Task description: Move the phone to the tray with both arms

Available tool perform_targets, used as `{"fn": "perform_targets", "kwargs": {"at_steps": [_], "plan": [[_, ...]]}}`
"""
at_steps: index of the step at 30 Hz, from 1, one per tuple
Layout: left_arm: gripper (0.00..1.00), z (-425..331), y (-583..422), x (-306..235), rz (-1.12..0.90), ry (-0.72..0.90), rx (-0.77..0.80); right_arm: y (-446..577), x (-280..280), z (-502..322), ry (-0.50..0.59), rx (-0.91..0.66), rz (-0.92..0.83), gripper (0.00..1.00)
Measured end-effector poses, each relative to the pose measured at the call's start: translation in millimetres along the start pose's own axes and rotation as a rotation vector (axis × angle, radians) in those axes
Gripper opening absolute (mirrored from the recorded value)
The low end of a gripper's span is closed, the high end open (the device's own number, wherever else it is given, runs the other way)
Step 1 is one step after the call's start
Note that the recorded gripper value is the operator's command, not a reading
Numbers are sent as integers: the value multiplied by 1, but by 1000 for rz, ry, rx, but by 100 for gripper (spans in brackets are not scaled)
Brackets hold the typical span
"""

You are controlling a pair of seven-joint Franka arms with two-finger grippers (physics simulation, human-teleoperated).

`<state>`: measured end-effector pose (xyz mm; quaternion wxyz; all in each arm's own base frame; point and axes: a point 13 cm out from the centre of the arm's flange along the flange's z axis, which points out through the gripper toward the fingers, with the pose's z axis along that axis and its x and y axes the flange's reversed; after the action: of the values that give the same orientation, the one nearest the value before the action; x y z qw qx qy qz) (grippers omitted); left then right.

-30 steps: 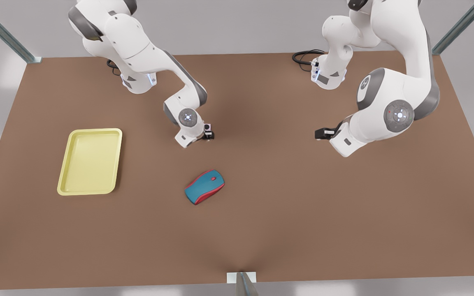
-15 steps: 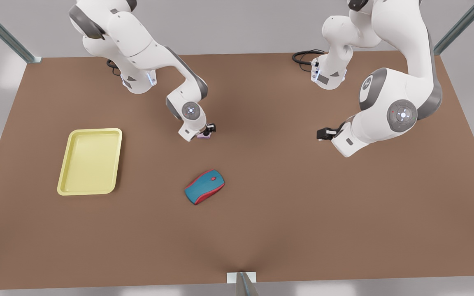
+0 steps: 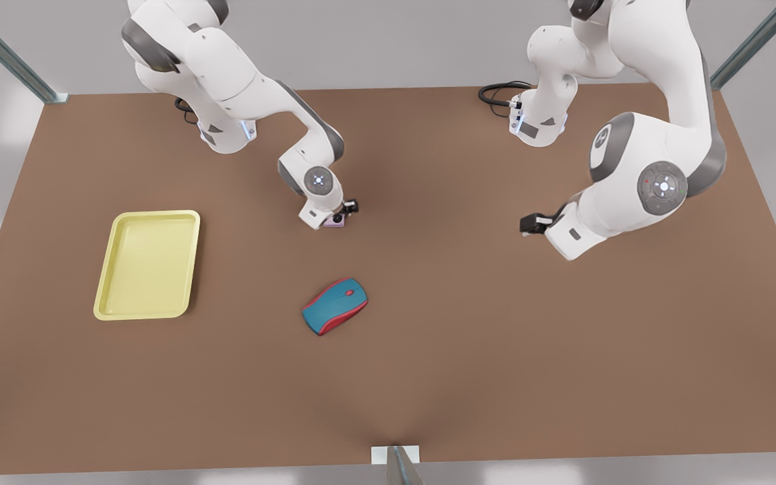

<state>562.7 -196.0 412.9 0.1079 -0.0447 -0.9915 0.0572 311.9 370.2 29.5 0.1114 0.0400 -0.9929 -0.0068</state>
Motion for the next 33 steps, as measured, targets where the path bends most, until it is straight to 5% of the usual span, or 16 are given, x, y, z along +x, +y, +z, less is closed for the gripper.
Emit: {"fn": "perform_targets", "kwargs": {"at_steps": [10,17,22,29,30,31,33], "plan": [[100,-26,-1,0,4,-65,9,2,2,1,4,-2,17,74],[100,-29,-1,3,3,-62,9,-16,-42,-63,-86,-41,74,74],[100,-31,0,4,3,-63,8,-215,-122,-128,-92,-64,381,74],[100,-32,14,2,-5,-73,-51,-437,-102,-98,14,-91,548,75],[100,-31,16,1,-6,-72,-58,-461,-102,-95,13,-84,544,81],[100,-31,18,1,-7,-74,-63,-486,-99,-87,17,-79,544,98],[100,-32,19,1,-8,-77,-70,-520,-95,-75,15,-67,520,100]]}}
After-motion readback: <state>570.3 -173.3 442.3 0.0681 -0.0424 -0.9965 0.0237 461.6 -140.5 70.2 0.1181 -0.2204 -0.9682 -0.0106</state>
